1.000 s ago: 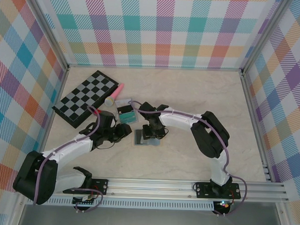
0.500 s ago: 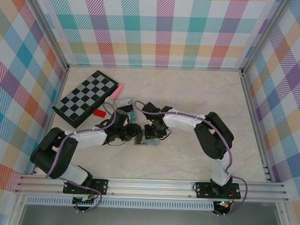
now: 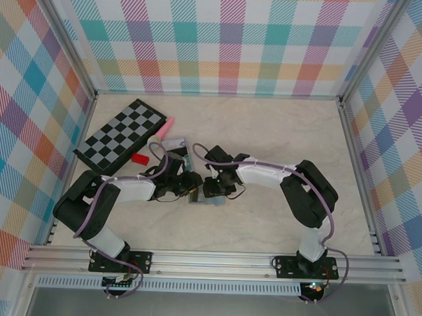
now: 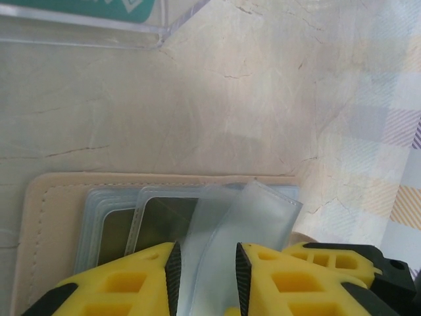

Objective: Take the credit cards out of the card holder

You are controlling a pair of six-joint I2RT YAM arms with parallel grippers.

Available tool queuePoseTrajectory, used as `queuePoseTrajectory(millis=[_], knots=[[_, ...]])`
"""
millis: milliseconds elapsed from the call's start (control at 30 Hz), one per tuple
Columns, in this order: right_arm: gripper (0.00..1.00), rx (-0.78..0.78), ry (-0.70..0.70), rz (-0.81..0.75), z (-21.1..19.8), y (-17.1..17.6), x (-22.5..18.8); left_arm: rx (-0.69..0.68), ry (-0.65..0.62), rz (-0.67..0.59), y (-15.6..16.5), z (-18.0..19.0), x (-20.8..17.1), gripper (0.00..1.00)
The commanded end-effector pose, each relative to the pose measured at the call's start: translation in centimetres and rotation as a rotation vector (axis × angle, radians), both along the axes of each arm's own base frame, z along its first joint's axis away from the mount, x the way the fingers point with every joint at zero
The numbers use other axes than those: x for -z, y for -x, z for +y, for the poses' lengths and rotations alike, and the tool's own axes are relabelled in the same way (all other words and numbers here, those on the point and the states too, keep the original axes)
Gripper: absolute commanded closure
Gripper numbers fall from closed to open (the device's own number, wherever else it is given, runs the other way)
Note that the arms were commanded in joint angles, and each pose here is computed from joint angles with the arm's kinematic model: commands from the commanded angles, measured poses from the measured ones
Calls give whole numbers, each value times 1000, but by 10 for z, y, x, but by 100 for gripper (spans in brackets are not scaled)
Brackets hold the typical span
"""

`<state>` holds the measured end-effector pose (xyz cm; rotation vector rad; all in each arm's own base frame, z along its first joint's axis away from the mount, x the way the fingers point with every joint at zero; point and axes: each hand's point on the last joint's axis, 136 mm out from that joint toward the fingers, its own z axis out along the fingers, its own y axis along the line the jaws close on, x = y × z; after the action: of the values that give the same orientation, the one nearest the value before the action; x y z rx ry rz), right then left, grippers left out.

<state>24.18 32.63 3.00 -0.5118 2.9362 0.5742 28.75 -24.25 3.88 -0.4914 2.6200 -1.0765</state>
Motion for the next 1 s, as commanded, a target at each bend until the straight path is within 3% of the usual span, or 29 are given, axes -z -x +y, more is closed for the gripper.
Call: queuePoseTrajectory(millis=[0, 433, 967], knots=[[60, -34, -114, -61, 10, -2, -35, 15, 17, 2, 0, -6, 0, 71], [55, 98, -133, -242, -23, -17, -74, 80, 90, -13, 4, -20, -16, 67], [55, 268, -119, -281, -61, -29, -87, 263, 148, -84, 17, -75, -47, 60]])
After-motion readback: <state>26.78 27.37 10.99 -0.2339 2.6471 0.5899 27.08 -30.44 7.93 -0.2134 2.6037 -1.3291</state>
